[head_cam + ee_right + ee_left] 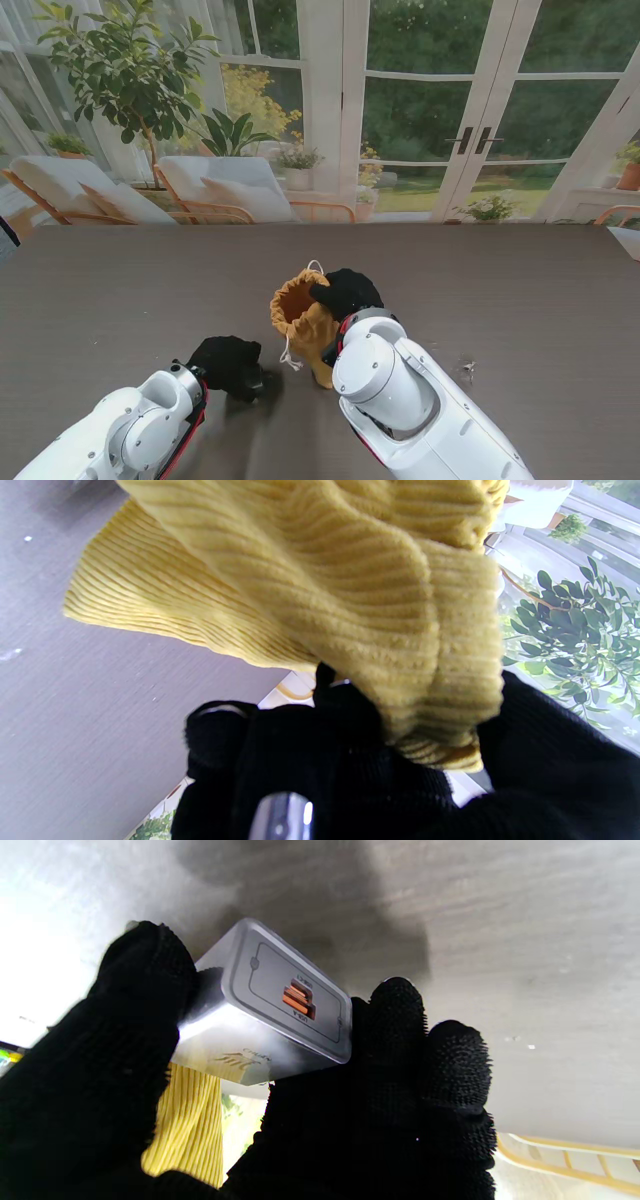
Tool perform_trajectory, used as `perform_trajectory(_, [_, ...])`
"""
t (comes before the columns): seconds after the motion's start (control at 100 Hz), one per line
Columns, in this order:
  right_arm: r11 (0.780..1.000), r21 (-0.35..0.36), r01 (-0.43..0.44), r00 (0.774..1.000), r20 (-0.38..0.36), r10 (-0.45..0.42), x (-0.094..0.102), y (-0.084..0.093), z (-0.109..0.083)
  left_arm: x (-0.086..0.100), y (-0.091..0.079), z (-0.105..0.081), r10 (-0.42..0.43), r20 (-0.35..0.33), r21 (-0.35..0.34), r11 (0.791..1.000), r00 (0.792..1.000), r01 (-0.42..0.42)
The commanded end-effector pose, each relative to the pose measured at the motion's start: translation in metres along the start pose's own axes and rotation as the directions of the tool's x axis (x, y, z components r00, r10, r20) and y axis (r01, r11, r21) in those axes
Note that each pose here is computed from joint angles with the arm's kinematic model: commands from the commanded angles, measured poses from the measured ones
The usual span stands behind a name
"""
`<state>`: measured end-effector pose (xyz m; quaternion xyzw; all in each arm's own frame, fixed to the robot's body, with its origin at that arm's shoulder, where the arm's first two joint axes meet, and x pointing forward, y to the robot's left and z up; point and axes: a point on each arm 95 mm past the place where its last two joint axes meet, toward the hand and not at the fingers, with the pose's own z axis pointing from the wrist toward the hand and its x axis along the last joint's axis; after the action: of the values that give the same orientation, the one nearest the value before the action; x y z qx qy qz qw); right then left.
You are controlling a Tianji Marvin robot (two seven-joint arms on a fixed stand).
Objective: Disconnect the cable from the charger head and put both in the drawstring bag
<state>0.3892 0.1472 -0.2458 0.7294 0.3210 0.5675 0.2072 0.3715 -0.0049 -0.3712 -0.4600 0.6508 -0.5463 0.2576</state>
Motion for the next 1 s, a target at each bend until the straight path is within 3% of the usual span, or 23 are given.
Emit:
perform_trajectory(0.0, [1.000, 0.018, -0.007, 1.000, -0.003, 0.007, 0.002, -0.003, -0.001, 0.004, -0.012, 0.000, -0.009, -0.012, 0.026, 1.000, 1.000, 0.009])
perform_trajectory(0.36, [1.000, 0.030, -0.001, 1.000, -0.011, 0.001, 0.001, -0.006, 0.001, 0.003, -0.061, -0.010, -0.105, -0.019, 0.188, 0.976, 0.994, 0.107])
perform_trajectory(0.63, [0.999, 0.042, 0.009, 1.000, -0.014, -0.008, -0.001, -0.011, 0.002, 0.013, -0.100, -0.016, -0.144, -0.069, 0.307, 0.938, 0.987, 0.158])
perform_trajectory(0.75, [0.999, 0.046, 0.008, 1.000, -0.014, -0.007, -0.001, -0.012, 0.001, 0.020, -0.111, -0.014, -0.186, -0.100, 0.333, 0.919, 0.977, 0.210])
perform_trajectory(0.99, [0.999, 0.049, 0.007, 1.000, -0.016, -0.006, -0.001, -0.014, 0.001, 0.030, -0.121, -0.011, -0.198, -0.142, 0.349, 0.907, 0.970, 0.236])
